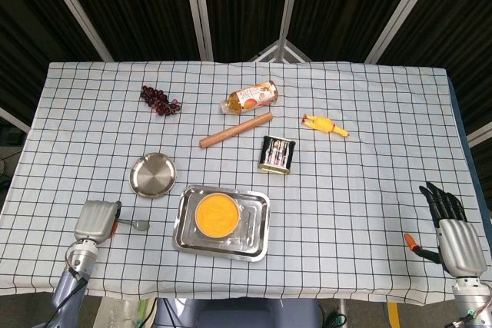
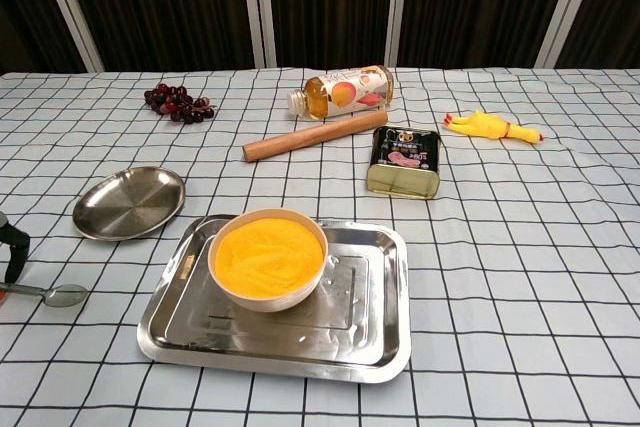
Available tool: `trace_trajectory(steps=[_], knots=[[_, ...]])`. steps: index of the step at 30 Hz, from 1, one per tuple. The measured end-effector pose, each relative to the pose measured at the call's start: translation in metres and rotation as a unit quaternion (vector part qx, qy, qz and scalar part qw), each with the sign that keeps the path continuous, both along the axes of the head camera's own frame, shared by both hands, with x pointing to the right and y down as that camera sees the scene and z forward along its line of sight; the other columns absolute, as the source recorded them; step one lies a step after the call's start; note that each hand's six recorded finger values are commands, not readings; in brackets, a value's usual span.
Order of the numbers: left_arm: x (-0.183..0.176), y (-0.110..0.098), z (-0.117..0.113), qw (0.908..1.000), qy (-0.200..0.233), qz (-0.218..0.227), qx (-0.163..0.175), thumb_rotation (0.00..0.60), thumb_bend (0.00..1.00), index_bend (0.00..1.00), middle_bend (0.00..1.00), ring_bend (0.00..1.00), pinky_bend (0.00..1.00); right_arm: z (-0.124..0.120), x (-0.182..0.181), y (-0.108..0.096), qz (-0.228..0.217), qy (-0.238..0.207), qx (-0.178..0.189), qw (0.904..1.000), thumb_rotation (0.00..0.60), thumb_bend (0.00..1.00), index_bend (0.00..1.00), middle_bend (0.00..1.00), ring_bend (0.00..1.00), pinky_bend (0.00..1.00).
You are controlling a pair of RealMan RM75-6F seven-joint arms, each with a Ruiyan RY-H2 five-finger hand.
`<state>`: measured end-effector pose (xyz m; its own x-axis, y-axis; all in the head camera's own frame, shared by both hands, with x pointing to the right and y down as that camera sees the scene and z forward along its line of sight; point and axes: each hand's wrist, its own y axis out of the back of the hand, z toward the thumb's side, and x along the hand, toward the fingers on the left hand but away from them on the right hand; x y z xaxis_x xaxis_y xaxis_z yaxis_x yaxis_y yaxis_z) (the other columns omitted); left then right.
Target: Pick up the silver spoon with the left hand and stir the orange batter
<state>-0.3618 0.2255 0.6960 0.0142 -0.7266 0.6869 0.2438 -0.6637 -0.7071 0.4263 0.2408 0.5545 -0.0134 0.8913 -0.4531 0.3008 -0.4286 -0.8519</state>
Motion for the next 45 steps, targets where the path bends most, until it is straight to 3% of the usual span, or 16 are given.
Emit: trace_trajectory(steps=[16, 27, 36, 45], knots=[[0.027, -0.041, -0.05, 0.9969, 0.031, 0.016, 0.071, 0.6, 0.54, 0.54, 1.0, 1.0, 1.0, 0.0, -0.001, 0.0, 0.002, -0.003, -0.002, 1.0, 0.6, 0.34, 0.0, 0.0, 0.0, 0.0], [0.083, -0.074, -0.056, 0.9936, 0.02, 0.067, 0.088, 0.6, 0.54, 0.54, 1.0, 1.0, 1.0, 0.003, 0.0, -0.001, 0.007, -0.004, -0.006, 1.0, 0.6, 0.34, 0.0, 0.0, 0.0, 0.0], [0.159, -0.077, -0.05, 0.9897, 0.021, 0.116, 0.08, 0.6, 0.54, 0.54, 1.0, 1.0, 1.0, 0.003, 0.001, -0.002, 0.01, -0.007, -0.006, 0.9999, 0.6, 0.34, 0.0, 0.0, 0.0, 0.0], [0.206, -0.067, -0.042, 0.9864, 0.006, 0.149, 0.07, 0.6, 0.54, 0.53, 1.0, 1.0, 1.0, 0.002, 0.001, -0.002, 0.01, -0.01, -0.006, 0.9999, 0.6, 0.34, 0.0, 0.0, 0.0, 0.0]])
